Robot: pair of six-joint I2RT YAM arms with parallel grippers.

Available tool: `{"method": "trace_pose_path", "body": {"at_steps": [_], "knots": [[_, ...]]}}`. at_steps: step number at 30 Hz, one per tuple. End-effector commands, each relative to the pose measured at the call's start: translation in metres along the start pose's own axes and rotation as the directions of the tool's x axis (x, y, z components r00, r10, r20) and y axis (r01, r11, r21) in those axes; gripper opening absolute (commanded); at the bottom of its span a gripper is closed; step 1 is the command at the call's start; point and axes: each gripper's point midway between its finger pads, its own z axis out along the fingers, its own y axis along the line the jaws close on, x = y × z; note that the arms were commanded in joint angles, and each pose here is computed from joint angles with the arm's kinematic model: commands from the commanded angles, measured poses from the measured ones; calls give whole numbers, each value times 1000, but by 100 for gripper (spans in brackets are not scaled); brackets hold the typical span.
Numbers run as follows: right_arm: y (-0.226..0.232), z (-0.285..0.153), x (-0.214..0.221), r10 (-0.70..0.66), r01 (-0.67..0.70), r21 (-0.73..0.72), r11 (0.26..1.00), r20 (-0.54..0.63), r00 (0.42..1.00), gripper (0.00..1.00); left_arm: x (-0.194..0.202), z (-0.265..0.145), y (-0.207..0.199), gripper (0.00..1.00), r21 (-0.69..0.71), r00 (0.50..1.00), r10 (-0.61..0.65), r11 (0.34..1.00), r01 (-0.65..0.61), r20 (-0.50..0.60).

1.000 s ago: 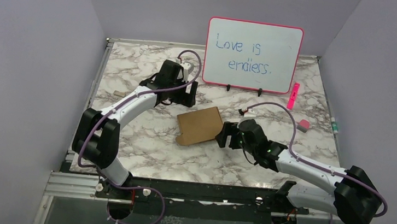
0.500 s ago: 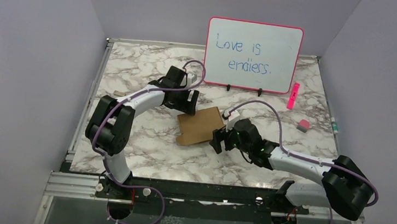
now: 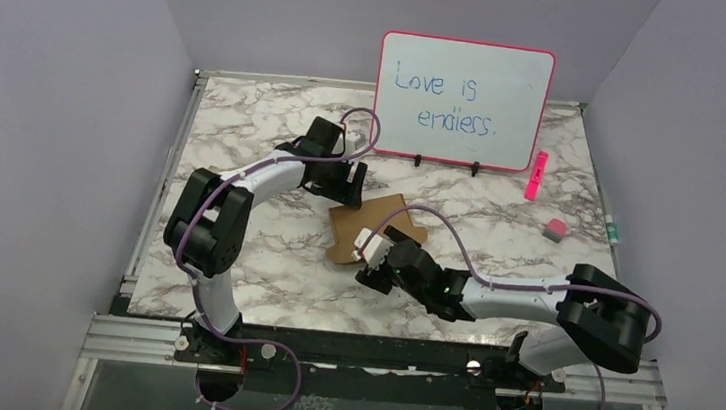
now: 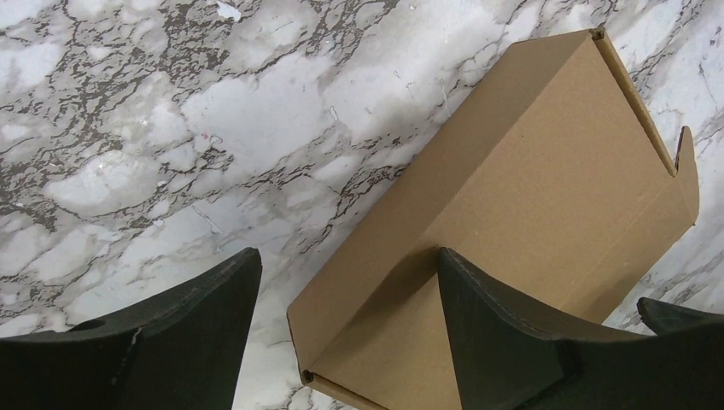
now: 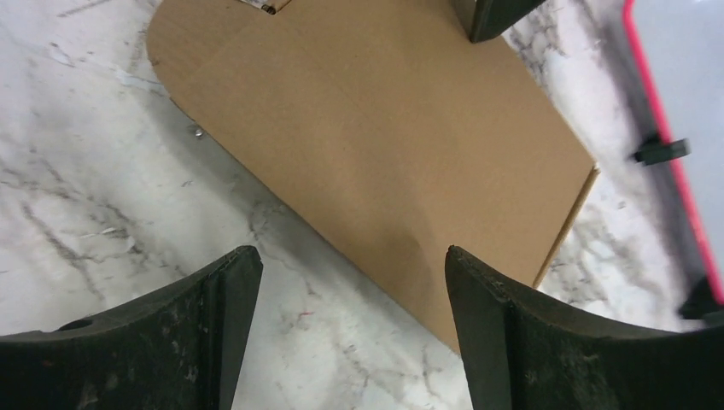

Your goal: Fold the paper box

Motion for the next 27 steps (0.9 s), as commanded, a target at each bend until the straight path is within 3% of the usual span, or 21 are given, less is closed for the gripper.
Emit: {"method": "trace_pose_path", "body": {"at_steps": [1,7,14,27], "knots": [[-27,8,-16,-223,223,167,961,-15,975,83,23,11,16,75,-27,996,-9,1000,7,-83],[-27,18,-12,-355,357,232,905,-54,933,77,29,16,16,74,-10,994,-22,1000,21,-108],[-30,25,-18,-411,412,275,869,-65,909,66,32,18,14,74,10,992,-30,999,32,-119],[-14,23,-12,-363,379,189,906,-117,924,18,25,11,12,74,24,993,-52,998,55,-111]]}}
